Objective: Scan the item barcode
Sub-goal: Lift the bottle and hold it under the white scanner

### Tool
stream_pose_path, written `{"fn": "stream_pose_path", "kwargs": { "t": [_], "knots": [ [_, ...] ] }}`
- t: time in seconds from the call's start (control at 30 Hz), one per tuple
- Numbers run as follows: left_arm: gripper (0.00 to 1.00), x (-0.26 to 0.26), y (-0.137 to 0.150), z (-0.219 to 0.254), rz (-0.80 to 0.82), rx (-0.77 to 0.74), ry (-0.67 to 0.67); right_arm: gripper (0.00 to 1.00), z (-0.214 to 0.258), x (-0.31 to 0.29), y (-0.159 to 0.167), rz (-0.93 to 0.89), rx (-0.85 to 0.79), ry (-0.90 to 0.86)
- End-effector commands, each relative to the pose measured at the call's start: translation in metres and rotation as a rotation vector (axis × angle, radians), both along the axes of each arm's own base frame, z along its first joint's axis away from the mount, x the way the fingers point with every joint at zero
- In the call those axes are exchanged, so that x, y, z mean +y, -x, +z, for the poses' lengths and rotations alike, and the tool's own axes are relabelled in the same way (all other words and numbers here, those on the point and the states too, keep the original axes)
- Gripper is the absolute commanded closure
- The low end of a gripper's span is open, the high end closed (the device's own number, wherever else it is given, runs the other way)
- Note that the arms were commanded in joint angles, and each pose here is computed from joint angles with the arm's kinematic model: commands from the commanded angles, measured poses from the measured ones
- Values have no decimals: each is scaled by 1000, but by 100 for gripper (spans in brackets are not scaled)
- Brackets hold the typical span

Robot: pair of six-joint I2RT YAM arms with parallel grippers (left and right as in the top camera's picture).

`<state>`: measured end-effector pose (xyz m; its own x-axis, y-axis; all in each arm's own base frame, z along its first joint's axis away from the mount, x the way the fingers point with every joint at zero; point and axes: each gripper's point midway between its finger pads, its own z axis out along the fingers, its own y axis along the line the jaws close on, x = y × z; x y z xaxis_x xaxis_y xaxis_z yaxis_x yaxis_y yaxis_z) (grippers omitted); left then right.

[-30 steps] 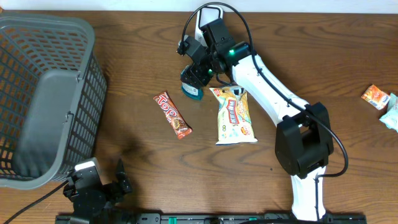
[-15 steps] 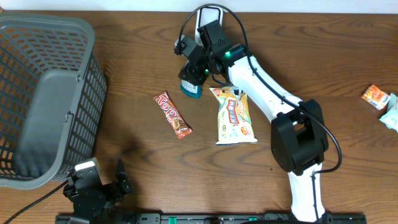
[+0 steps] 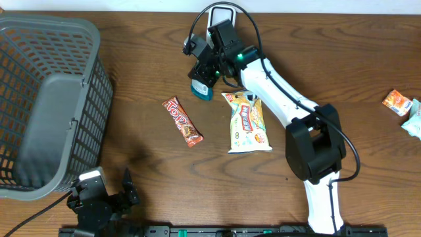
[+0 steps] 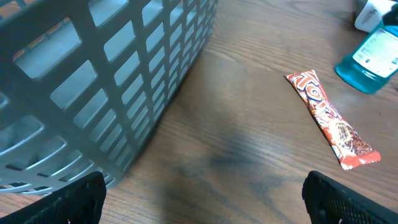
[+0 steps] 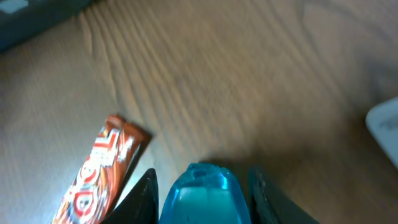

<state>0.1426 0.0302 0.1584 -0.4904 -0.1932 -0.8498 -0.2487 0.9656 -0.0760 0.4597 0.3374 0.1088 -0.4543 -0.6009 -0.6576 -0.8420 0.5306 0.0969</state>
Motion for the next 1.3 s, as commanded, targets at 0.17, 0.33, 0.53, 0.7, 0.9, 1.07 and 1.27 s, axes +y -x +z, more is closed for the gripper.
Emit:
{"fn": "stream_pose_path", "kwargs": {
  "t": [0.17, 0.33, 0.53, 0.7, 0.9, 1.07, 1.27],
  "knots": [
    [2, 3, 0, 2, 14, -7, -4, 99, 50, -42, 45, -41, 111, 46],
    [2, 3, 0, 2, 14, -7, -4, 99, 96, -50, 75, 6, 165, -55],
    [1, 3, 0, 2, 14, -7, -4, 99, 99, -57, 81, 0, 200, -64],
    [2, 3, 0, 2, 14, -7, -4, 99, 115, -47, 111, 93, 346, -206],
    [2, 3, 0, 2, 14, -7, -4, 99, 149, -55, 132, 191, 502, -441],
    [2, 3, 0, 2, 14, -7, -4, 99, 167, -64, 132, 202, 563, -560],
    [2, 3, 0, 2, 14, -7, -4, 99, 175, -67, 137, 202, 612, -604]
  ]
}}
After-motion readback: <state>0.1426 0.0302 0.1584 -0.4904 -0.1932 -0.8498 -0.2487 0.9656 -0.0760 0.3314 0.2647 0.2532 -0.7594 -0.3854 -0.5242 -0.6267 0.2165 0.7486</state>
